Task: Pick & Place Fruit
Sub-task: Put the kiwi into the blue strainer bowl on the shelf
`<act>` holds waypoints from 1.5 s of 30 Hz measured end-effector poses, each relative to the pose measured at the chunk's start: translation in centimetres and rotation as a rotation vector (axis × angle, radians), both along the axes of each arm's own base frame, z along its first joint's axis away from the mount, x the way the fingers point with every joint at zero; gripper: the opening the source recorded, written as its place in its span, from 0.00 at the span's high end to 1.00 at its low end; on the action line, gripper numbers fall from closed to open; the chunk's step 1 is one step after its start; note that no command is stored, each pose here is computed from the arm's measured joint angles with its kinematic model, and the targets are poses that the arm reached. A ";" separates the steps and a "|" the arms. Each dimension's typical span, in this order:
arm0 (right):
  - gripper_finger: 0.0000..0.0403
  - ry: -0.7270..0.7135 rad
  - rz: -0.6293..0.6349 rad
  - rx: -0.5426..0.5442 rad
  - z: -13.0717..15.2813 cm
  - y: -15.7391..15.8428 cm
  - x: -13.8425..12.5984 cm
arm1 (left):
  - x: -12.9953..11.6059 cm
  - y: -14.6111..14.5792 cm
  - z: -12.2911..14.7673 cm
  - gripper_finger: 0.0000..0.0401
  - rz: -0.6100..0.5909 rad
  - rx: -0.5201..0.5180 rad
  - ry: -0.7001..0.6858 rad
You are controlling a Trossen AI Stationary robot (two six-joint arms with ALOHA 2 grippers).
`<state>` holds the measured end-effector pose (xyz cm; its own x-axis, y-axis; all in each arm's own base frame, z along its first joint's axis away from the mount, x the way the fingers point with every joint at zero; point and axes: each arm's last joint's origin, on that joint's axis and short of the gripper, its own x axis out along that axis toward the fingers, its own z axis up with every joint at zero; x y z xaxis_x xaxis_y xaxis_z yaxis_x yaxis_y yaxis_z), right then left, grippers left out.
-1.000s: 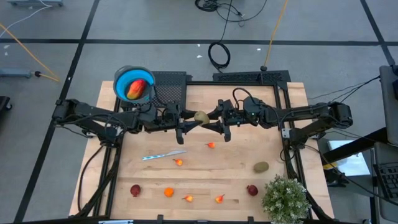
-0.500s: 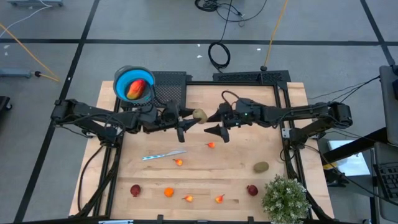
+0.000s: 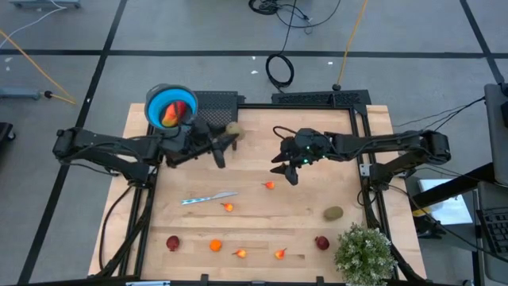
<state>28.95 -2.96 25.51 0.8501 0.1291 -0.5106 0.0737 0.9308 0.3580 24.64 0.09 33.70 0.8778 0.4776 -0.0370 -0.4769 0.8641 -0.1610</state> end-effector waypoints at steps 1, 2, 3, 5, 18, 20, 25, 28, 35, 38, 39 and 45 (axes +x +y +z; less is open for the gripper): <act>0.58 -0.004 0.004 -0.011 0.1 -0.1 0.0 | -0.4 0.1 0.2 0.59 0.023 0.001 0.006; 0.63 -0.003 0.008 -0.022 0.1 -0.2 -0.1 | -0.9 0.2 0.3 0.59 0.044 0.003 0.012; 0.67 0.003 0.012 -0.032 0.2 -0.2 -0.2 | -1.4 0.2 0.5 0.59 0.064 0.005 0.019; 0.76 0.012 0.017 -0.047 0.2 -0.3 -0.5 | -2.2 0.4 0.7 0.60 0.110 0.008 0.033; 0.98 -0.015 -0.017 -0.120 1.3 -2.3 -1.7 | -6.2 1.8 1.4 0.60 0.330 0.051 0.128; 0.99 -0.019 -0.021 -0.131 1.3 -2.5 -1.8 | -6.5 2.2 1.3 0.60 0.353 0.055 0.147; 0.99 -0.016 -0.034 -0.153 1.3 -3.3 -1.9 | -6.8 3.5 0.7 0.59 0.395 0.050 0.214; 1.00 -0.018 -0.045 -0.166 1.3 -3.8 -2.1 | -7.0 4.4 0.4 0.60 0.373 0.014 0.232; 1.00 -0.056 -0.071 -0.205 2.5 -4.4 -4.0 | -7.8 6.5 -0.3 0.59 0.367 -0.104 0.298; 1.00 -0.115 -0.057 -0.193 2.6 -4.4 -5.6 | -8.4 7.3 0.3 0.59 0.376 -0.153 0.344; 1.00 -0.136 -0.049 -0.180 2.4 -4.3 -6.1 | -8.5 7.5 0.6 0.59 0.381 -0.172 0.359; 1.00 -0.274 -0.071 -0.150 1.4 -3.7 -9.4 | -9.1 8.7 1.8 0.58 0.413 -0.263 0.500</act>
